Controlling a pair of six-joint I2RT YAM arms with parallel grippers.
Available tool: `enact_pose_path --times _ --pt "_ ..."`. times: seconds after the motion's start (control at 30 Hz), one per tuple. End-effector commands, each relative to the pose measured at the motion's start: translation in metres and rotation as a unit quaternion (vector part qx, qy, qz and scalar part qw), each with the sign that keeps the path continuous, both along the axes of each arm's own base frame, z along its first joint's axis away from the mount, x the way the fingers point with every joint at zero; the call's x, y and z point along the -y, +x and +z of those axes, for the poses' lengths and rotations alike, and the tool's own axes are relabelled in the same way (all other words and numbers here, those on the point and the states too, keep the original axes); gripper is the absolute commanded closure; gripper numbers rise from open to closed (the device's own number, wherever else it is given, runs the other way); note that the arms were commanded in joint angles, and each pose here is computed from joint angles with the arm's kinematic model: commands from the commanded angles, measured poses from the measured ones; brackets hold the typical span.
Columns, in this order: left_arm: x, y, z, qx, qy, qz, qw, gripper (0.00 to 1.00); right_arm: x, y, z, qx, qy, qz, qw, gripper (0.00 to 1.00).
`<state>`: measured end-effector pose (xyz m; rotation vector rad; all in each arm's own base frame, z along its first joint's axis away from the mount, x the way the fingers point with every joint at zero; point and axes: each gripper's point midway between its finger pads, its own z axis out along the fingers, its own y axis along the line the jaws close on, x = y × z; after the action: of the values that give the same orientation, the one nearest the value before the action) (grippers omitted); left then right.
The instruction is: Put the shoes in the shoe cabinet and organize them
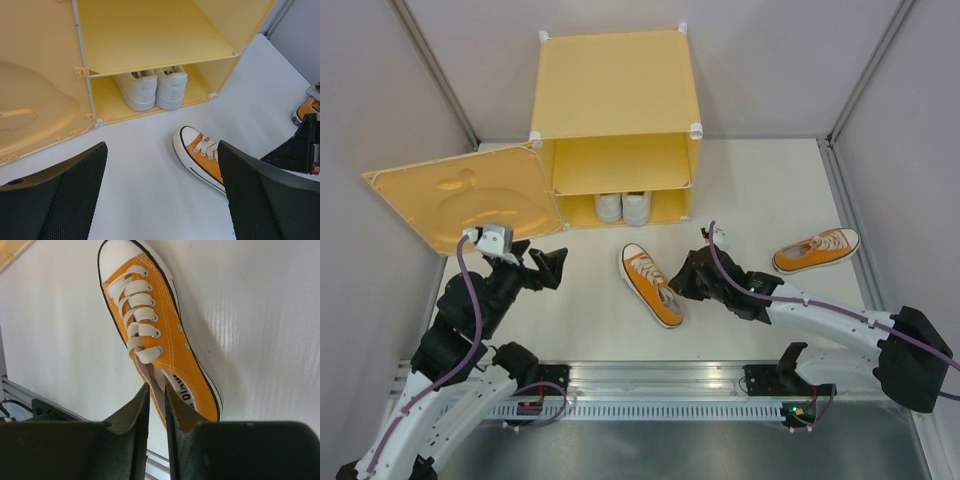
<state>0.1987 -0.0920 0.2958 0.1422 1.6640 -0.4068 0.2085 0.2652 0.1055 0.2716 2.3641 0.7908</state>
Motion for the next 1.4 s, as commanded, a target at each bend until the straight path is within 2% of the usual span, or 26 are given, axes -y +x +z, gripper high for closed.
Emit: enact_pose_path --times 0.0,0.13,0.23,0.4,0.67,1.03,1.17,1.2,1.37 --pt "-0.001 0.000 0.010 0.023 0.003 -0.001 1.000 0.07 0.009 0.000 0.017 0.035 -0.072 0.045 0.996 0.77" --pt "0.000 0.000 0.010 0.024 0.002 -0.004 1.000 0.07 0.019 -0.018 -0.005 0.019 -0.143 0.131 0.981 0.61" --pt "0.000 -0.001 0.011 0.025 0.001 -0.005 1.000 0.07 0.023 -0.028 -0.019 0.010 -0.165 0.162 0.973 0.57" --pt "0.002 0.001 0.008 0.020 0.004 -0.007 1.000 0.06 0.031 -0.031 -0.036 0.013 -0.224 0.174 0.959 0.55" --pt "0.002 0.002 0.007 0.017 0.007 -0.005 1.000 0.06 0.009 -0.051 -0.063 0.010 -0.244 0.226 0.943 0.56" --pt "0.002 0.002 0.008 0.019 0.006 -0.006 1.000 0.06 0.013 -0.062 -0.092 -0.030 -0.281 0.237 0.929 0.69" --pt "0.001 0.001 0.007 0.019 0.006 -0.006 1.000 0.06 0.007 -0.065 -0.100 -0.043 -0.276 0.245 0.928 0.89" --pt "0.002 0.001 0.008 0.019 0.006 -0.007 1.000 0.06 0.005 -0.064 -0.100 -0.043 -0.274 0.244 0.929 0.99" --pt "0.002 0.001 0.007 0.019 0.006 -0.007 1.000 0.06 -0.014 -0.053 -0.079 -0.026 -0.245 0.221 0.944 0.99"
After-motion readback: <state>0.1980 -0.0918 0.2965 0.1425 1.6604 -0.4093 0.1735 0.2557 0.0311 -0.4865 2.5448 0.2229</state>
